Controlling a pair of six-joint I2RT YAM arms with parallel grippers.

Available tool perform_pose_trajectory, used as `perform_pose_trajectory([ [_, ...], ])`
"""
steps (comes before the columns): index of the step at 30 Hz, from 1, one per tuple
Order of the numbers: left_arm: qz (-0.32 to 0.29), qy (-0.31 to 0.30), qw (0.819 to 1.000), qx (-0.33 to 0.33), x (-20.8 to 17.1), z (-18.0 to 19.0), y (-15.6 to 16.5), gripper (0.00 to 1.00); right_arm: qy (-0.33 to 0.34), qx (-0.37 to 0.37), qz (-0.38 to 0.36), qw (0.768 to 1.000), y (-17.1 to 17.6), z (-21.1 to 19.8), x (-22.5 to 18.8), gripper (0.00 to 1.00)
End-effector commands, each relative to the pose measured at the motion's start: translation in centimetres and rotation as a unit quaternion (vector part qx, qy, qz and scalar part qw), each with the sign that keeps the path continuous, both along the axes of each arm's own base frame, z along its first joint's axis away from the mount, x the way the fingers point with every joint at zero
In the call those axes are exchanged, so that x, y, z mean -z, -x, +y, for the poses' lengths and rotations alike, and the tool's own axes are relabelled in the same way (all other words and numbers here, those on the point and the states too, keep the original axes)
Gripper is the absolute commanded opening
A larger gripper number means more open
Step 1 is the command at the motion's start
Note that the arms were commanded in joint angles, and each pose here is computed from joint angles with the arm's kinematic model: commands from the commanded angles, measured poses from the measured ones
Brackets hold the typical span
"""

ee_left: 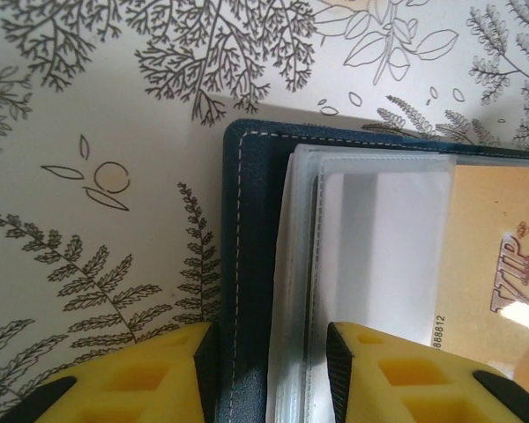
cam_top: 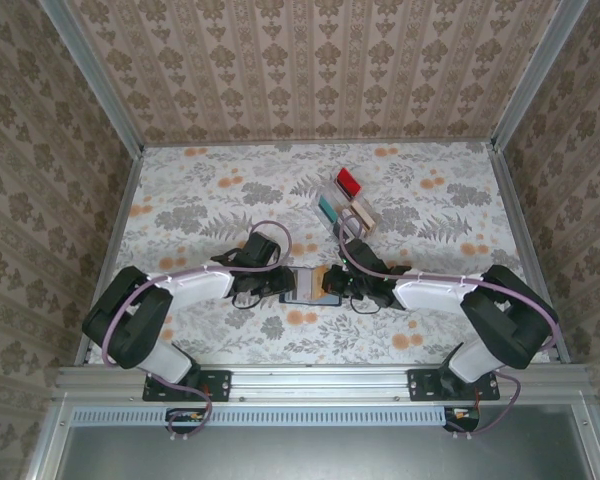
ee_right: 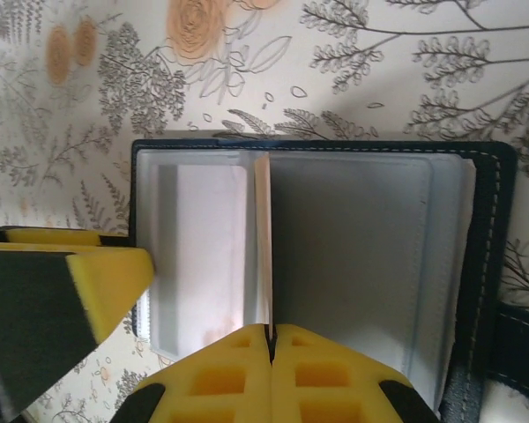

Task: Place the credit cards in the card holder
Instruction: Insert the credit card into the card slot.

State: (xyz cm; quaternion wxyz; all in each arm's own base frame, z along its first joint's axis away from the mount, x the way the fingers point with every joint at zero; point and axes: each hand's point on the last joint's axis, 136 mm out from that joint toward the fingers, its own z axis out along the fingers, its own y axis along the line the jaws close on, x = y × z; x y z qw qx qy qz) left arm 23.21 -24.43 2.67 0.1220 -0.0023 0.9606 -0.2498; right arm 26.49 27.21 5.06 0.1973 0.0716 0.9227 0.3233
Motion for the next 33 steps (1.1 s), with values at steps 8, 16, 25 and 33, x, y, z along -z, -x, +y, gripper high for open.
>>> perform_pose_trajectory([
  [8, 0.007, -0.006, 1.000, 0.010, 0.4, -0.3, 0.2, 0.29, -0.016, 0.012, -0.013, 1.000, 0.4, -0.4, -0.7, 0.00],
  [16, 0.007, -0.007, 1.000, 0.013, 0.4, -0.6, 0.1, 0.29, -0.051, 0.009, -0.007, 0.999, 0.2, 0.8, -1.4, 0.00],
  [25, 0.006, -0.006, 1.000, 0.013, 0.3, -0.7, 0.1, 0.28, -0.035, 0.028, 0.035, 0.998, 0.6, 0.6, 2.2, 0.00],
  [33, 0.007, -0.007, 1.000, 0.015, 0.4, -0.7, 0.1, 0.28, -0.003, 0.037, 0.058, 0.998, 1.8, -0.1, 4.0, 0.00],
])
